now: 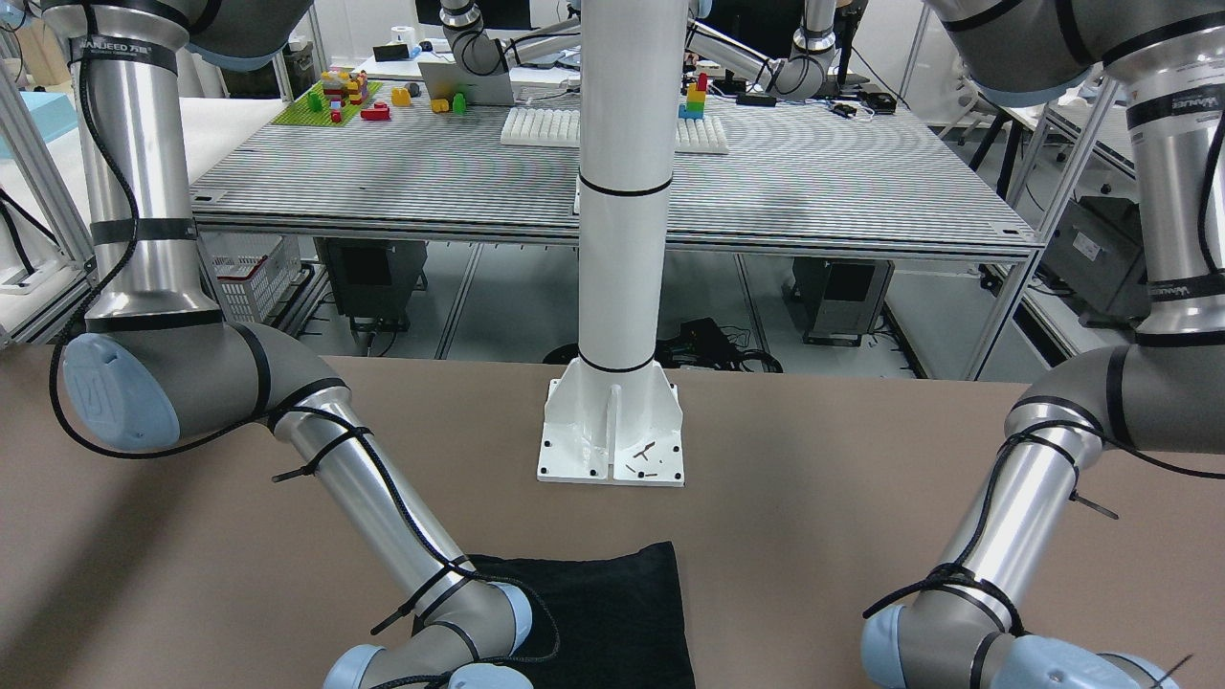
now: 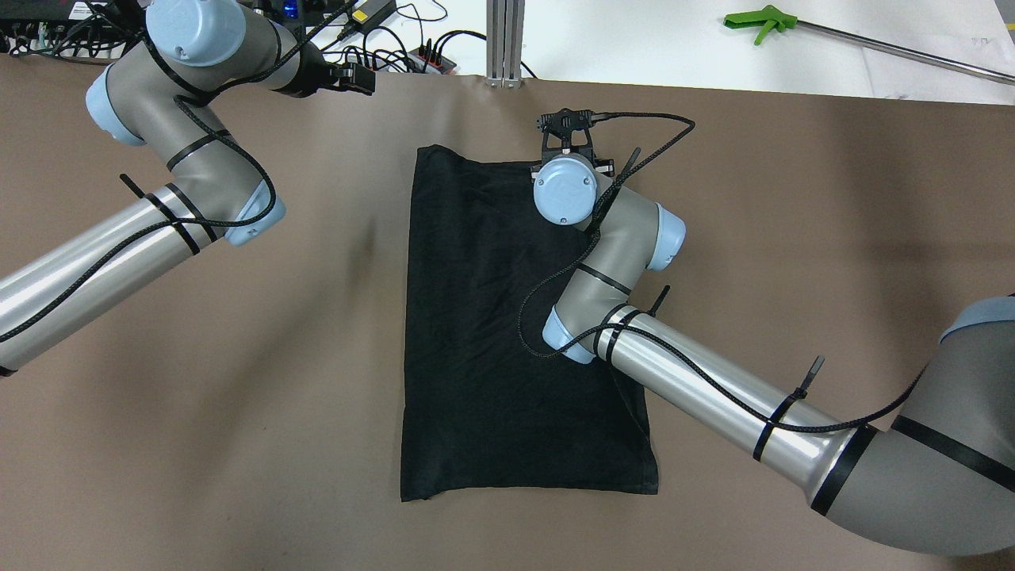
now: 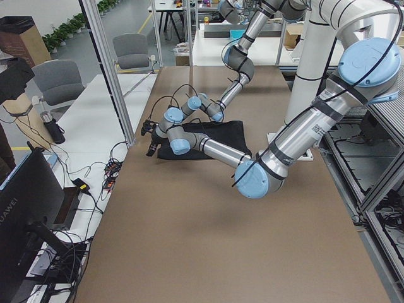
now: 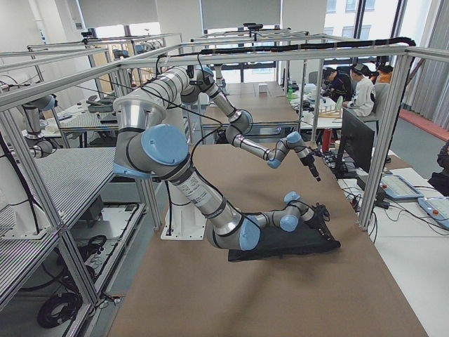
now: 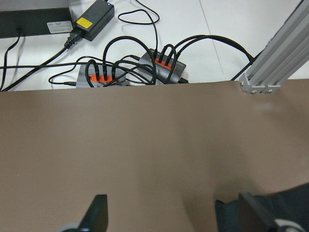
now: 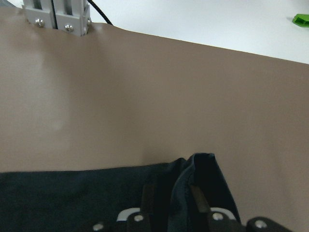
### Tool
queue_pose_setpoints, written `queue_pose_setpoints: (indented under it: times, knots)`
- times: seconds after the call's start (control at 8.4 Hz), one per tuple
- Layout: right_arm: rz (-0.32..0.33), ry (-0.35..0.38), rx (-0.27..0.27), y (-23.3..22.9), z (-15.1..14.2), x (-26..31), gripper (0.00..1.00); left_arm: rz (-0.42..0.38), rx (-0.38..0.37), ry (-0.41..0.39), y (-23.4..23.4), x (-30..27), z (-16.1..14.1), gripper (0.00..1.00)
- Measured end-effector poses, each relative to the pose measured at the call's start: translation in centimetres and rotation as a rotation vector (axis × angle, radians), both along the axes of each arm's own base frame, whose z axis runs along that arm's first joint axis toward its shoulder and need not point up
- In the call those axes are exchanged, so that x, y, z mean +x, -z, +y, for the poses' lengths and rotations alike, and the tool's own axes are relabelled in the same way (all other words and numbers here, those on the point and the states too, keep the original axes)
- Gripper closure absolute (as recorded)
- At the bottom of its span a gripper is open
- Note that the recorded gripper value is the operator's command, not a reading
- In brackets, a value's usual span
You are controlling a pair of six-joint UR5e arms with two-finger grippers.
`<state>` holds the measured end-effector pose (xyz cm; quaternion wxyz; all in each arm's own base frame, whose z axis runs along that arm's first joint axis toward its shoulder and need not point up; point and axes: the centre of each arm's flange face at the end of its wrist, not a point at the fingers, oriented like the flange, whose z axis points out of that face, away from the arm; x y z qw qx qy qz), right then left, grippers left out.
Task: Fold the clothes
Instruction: 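Grasp the shirt's far corner with the right gripper, then pull the far corner outward with the right gripper to square the edge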
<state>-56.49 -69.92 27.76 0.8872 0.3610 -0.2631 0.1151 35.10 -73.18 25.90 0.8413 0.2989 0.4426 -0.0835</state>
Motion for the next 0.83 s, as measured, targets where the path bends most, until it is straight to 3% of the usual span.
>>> queue_pose_setpoints:
  times: [0.83]
  knots:
    - [0.013, 0.01, 0.004, -0.1, -0.39, 0.45, 1.0, 0.006, -0.004, 0.005, 1.0, 0.33, -0.55, 0.05]
